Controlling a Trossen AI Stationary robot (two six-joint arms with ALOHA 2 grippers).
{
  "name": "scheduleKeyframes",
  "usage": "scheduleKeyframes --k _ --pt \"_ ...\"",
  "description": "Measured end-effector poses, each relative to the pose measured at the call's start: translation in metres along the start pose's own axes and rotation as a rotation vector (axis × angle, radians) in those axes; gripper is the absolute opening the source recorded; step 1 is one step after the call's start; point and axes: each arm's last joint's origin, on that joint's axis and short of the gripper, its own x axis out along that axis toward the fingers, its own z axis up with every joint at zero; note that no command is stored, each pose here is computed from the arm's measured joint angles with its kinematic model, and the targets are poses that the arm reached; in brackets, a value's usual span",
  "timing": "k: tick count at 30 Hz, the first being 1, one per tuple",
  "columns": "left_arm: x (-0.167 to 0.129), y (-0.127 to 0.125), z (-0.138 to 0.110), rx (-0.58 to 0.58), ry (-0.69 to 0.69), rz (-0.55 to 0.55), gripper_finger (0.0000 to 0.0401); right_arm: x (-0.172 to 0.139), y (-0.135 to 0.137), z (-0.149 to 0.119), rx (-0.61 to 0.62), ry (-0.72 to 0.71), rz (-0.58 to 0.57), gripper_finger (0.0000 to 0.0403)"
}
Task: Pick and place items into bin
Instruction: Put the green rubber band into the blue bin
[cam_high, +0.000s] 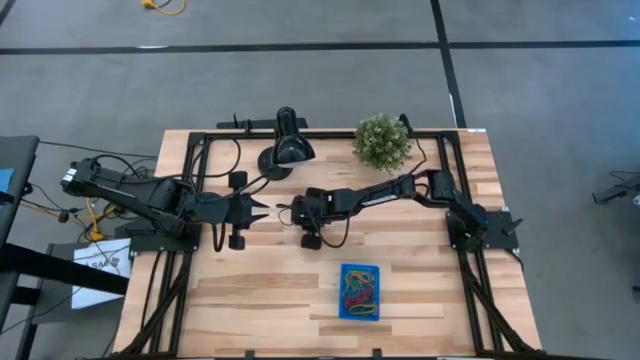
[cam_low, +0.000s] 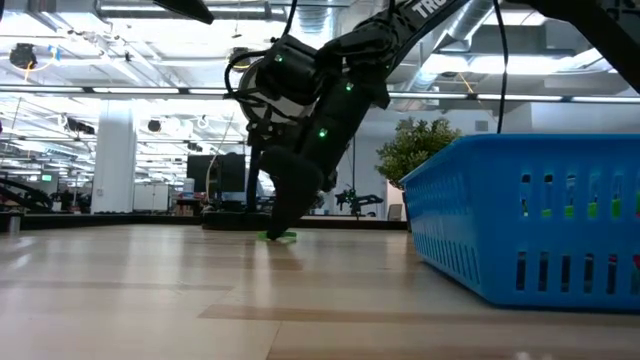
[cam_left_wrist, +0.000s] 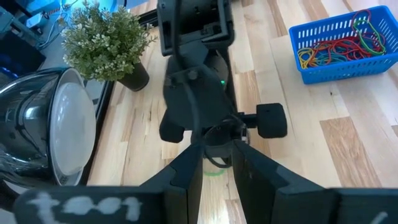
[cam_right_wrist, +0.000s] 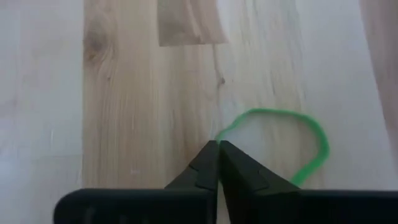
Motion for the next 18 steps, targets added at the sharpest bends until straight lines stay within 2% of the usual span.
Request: scheduleKeyframes --k 4,8,12,18 --pt "0.0 0.0 0.0 0.0 0.0 0.0 0.0077 -0.002 0.005 0.001 0.068 -0.001 -0.022 0.0006" --pt "0.0 0.0 0.0 0.0 0.001 0.0 0.0077 -0.024 0.018 0.006 0.115 -0.015 -0.094 0.0003" --pt "0.0 0.0 0.0 0.003 0.003 0.0 0.0077 -0.07 0.04 0.012 0.171 -0.034 -0.075 0.0002" --pt "0.0 0.0 -0.001 0.008 0.005 0.0 0.0077 -0.155 0.092 0.008 0.239 -0.072 0.018 0.0001"
